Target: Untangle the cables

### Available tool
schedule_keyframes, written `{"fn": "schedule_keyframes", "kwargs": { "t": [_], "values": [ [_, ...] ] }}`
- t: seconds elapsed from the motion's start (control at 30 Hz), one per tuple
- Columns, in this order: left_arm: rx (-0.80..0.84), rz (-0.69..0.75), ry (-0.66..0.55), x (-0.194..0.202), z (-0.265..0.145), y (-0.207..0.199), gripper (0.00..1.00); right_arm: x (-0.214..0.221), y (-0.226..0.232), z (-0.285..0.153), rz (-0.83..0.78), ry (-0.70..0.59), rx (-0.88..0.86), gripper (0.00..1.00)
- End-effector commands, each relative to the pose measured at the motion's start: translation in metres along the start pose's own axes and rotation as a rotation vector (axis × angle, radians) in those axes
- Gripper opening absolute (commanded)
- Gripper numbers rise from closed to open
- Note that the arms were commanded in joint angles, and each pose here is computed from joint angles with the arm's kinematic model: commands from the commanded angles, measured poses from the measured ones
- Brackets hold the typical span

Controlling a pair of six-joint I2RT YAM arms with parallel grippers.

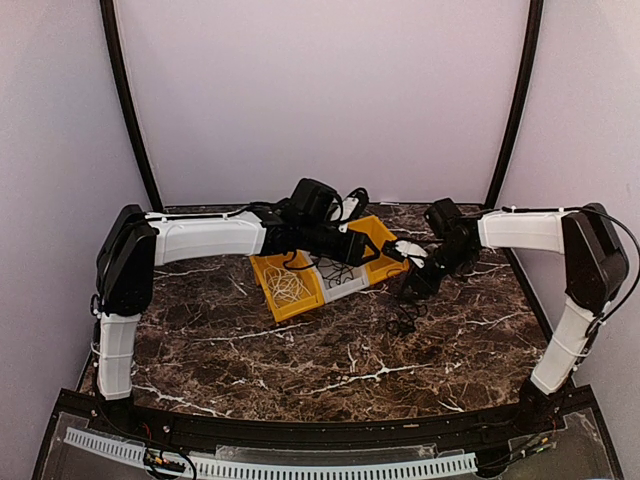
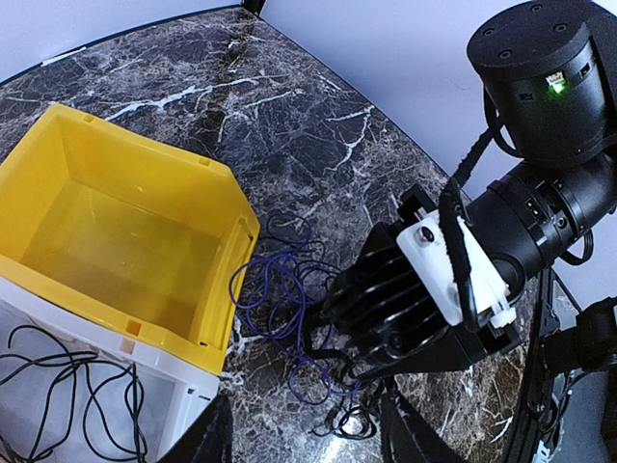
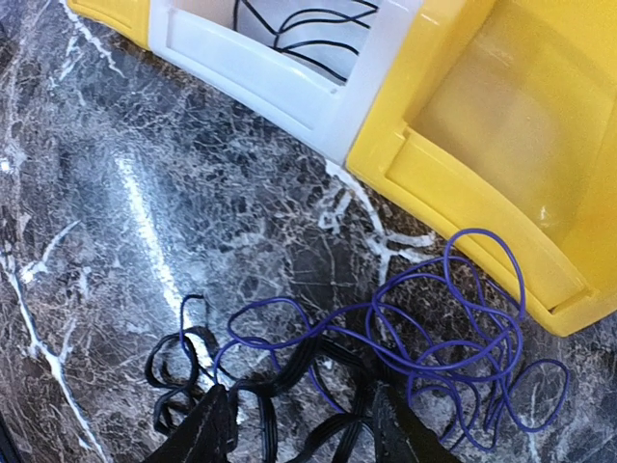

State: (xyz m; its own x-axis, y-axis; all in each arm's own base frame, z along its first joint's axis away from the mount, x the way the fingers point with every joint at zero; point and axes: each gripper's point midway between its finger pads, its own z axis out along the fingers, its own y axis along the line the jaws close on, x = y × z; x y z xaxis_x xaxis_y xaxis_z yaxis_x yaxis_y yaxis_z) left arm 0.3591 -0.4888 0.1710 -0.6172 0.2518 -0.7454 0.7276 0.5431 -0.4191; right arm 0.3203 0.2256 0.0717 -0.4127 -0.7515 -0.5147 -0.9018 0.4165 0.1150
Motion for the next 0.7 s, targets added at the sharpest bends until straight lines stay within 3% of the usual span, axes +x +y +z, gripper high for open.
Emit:
{"fn": "schedule_keyframes", "kwargs": {
  "t": [0.0,0.33,0.47,0.6,0.67],
  "values": [
    [0.041,0.024,-0.065,-0.024,-0.024,-0.021,0.51,-0.007,0.015,0.000,0.043,-0.031,-0.101,0.48],
    [0.042,0.014,-0.060,-0.022,-0.023,-0.021,0.51,-0.002,0.009,0.011,0.087,0.010,-0.103,0.46],
    [0.043,0.014,-0.062,-0.023,-0.023,-0.022,0.51,0.000,0.004,0.013,0.100,0.023,-0.082,0.35],
    [0.047,0.010,-0.070,-0.025,-0.023,-0.022,0.51,0.003,0.003,0.014,0.116,0.035,-0.078,0.34],
    [0.046,0.010,-0.072,-0.025,-0.023,-0.022,0.51,0.004,0.004,0.015,0.116,0.041,-0.085,0.21]
  ]
}}
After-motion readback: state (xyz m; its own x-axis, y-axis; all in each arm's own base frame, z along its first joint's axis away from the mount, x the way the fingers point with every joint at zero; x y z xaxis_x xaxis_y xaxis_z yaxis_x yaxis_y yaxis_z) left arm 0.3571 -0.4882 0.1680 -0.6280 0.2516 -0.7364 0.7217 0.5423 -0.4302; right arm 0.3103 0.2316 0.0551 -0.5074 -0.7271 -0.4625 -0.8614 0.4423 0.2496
